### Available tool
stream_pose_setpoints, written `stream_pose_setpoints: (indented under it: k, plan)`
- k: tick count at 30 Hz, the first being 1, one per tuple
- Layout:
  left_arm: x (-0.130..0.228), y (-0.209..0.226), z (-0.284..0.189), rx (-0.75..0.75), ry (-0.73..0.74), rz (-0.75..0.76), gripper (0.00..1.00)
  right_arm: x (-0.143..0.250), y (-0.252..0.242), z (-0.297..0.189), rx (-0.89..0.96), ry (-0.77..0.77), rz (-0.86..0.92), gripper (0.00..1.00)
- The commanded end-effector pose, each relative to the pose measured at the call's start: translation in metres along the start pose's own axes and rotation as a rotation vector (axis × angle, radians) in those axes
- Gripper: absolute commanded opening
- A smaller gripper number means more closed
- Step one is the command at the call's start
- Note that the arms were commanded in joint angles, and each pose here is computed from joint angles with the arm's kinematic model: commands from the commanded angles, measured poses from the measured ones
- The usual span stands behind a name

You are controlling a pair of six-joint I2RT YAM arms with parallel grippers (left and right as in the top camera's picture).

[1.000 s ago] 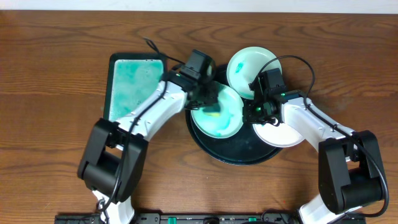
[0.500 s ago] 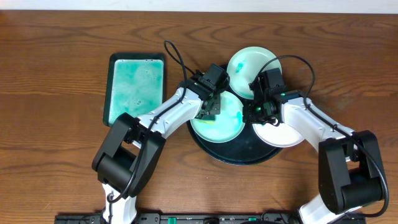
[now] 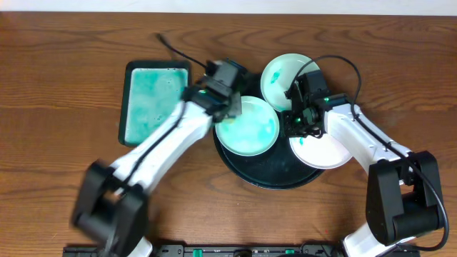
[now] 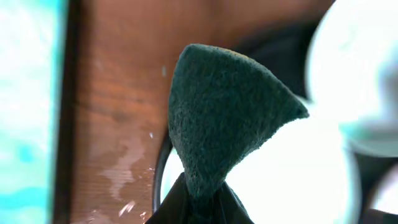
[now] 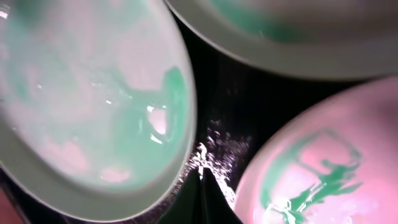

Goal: Clean dirty plates on tray and stack at the side
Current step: 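Return the sponge to the soapy tray with the left gripper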

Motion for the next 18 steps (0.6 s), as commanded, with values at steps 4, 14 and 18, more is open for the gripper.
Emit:
stream_pose_setpoints:
  k: [4, 14, 18]
  plan:
    - [-0.022, 0.032, -0.057, 0.046, -0.099, -0.090, 0.07, -0.012, 0.020, -0.010, -0.017, -0.042, -0.094, 0.18]
    - [-0.026, 0.095, -0.047, -0.083, -0.062, -0.219, 0.07, -0.006, 0.016, -0.006, -0.001, -0.014, -0.033, 0.35]
    - [-0.028, 0.123, -0.041, -0.132, -0.052, -0.279, 0.07, -0.003, 0.014, -0.002, -0.001, -0.011, -0.026, 0.29]
Point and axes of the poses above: each gripper's point midway between its finger pads, its own z axis out along the fingers, its own y axis along the line the jaws close on, x = y × z, the point moved 7 cm from there along -z, back along the fingers, and after that the axes turned 10 degrees about z, right-handed, at the moved point
